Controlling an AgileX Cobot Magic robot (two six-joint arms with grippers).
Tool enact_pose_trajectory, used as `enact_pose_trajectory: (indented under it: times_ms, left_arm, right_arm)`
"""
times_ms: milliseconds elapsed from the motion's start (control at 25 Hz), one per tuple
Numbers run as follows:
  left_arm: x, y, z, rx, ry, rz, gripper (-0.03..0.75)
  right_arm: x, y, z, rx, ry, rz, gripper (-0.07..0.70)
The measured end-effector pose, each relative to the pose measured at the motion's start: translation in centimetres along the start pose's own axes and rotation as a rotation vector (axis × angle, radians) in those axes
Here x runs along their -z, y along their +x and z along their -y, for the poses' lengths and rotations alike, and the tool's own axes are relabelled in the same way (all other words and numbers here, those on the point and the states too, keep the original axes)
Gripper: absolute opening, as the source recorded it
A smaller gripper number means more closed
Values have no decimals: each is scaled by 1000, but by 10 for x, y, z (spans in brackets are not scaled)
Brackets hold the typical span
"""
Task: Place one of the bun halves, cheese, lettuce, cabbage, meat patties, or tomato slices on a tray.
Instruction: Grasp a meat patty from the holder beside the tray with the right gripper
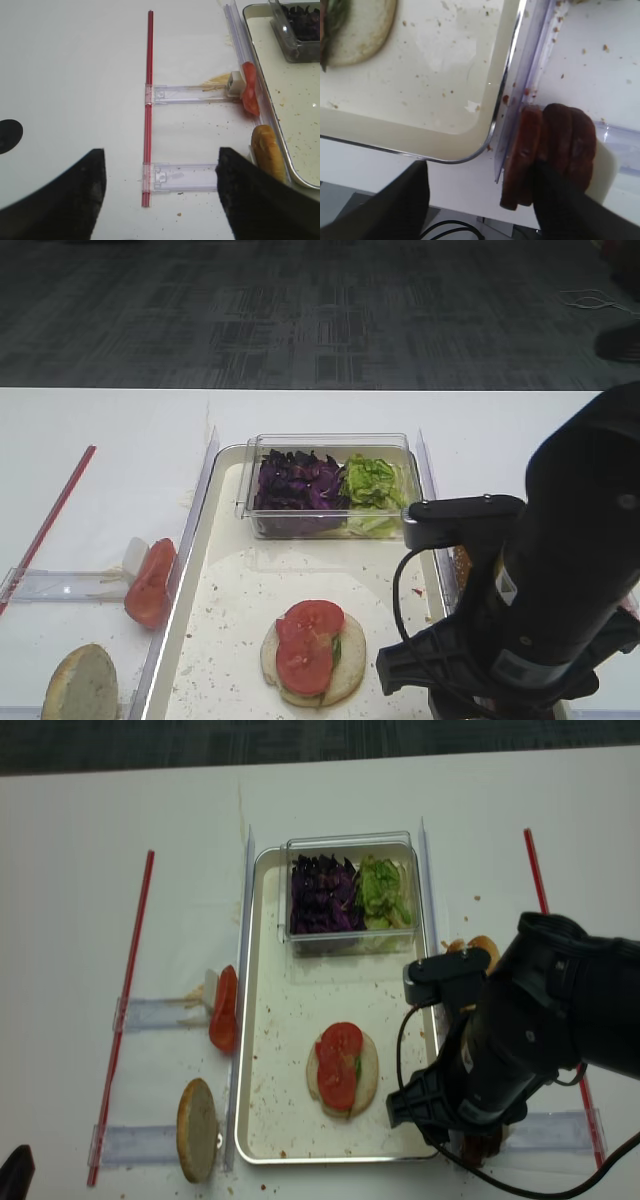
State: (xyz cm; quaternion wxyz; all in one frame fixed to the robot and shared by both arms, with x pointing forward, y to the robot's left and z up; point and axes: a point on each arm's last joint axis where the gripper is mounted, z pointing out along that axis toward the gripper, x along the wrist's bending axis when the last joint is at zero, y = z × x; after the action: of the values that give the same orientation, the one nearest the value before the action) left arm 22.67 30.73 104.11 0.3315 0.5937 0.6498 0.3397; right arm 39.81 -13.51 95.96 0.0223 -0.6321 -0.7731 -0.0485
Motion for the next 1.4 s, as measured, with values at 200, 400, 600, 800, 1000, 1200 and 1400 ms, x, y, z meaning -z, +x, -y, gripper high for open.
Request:
enact_pose_trajectory:
  times_ms: [200, 400, 600, 800, 1000, 1200, 1400]
  left_arm:
    - [0, 0, 0, 0, 0, 0, 472]
    - [0, 0, 0, 0, 0, 0, 473]
    - [0, 0, 0, 0, 0, 0, 472]
    - [0, 0, 0, 0, 0, 0, 472]
    - [0, 0, 0, 0, 0, 0, 472]
    - [0, 0, 0, 0, 0, 0, 472]
    - [0, 0, 0, 0, 0, 0, 472]
  right_arm:
    - [-4, 1, -2, 2, 10, 10, 488]
    - [-7, 1, -5, 9, 17, 25, 485]
    - [-8, 0, -5, 19, 22, 41, 396]
    - [-9, -4, -4, 41, 35, 86, 231]
    - [-8, -5, -4, 27, 39, 99, 115]
    - [-8, -5, -4, 25, 36, 103, 115]
    - [-6, -5, -4, 25, 31, 102, 114]
